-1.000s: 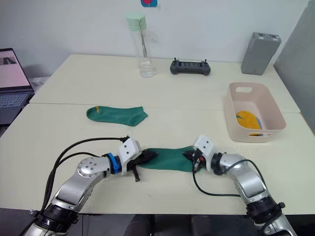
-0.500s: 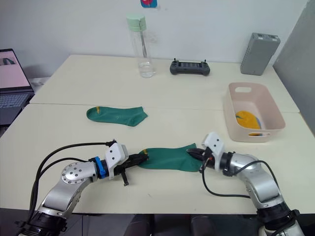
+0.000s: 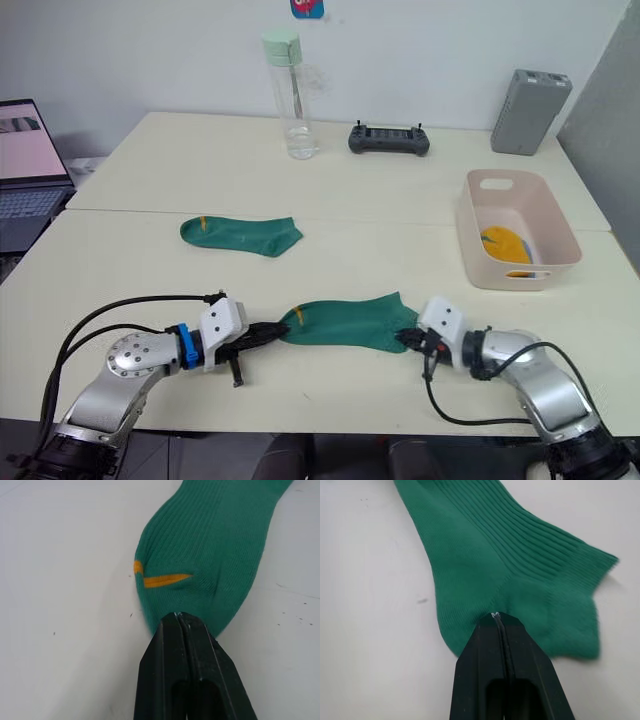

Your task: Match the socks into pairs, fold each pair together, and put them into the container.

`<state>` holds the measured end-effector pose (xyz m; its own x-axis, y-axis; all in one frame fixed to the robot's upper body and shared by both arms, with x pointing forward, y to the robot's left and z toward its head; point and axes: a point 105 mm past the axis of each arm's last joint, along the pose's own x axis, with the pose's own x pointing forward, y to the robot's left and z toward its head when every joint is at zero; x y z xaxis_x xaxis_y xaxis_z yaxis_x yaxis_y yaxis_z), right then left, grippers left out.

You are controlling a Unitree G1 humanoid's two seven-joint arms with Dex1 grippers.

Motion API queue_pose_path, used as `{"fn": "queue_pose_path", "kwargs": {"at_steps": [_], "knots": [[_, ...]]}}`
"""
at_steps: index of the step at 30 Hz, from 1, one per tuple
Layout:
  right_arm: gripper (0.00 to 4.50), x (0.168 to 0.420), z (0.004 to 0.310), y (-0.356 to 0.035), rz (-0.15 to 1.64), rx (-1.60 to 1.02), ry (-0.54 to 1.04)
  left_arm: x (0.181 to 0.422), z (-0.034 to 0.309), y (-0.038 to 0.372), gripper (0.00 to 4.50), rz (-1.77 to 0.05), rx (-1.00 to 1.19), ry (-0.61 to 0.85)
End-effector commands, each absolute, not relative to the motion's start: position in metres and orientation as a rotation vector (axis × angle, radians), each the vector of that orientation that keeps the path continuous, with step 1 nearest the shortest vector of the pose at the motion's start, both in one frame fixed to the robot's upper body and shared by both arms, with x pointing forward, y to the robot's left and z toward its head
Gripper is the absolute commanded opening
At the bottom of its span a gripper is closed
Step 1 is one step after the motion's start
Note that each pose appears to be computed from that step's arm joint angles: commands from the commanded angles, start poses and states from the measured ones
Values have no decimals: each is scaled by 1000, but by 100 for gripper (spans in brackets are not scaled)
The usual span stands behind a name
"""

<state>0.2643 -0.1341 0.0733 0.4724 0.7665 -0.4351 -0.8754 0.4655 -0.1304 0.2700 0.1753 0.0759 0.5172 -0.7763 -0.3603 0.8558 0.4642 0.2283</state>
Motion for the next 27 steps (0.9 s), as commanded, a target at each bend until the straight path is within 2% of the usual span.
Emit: {"fn": "queue_pose_path", "kwargs": {"at_steps": [1,2,5,9,15,17,25,27], "knots": [[0,269,99,-142,991,-336,254,270,105,183,1,-953,256,180],[0,271,109,-141,972,-316,220,273,112,191,1,-899,216,171],[90,277,140,-137,921,-258,99,283,126,229,62,-688,154,136],[237,282,161,-124,907,-243,16,282,124,258,190,-518,139,114],[448,288,172,-100,919,-218,-45,281,114,256,384,-415,155,91],[450,288,175,-94,924,-215,-58,285,116,251,449,-407,175,75],[450,282,175,-82,990,-249,-64,337,130,207,449,-512,261,11],[450,284,177,-82,990,-262,-71,358,132,198,449,-515,295,15]]}}
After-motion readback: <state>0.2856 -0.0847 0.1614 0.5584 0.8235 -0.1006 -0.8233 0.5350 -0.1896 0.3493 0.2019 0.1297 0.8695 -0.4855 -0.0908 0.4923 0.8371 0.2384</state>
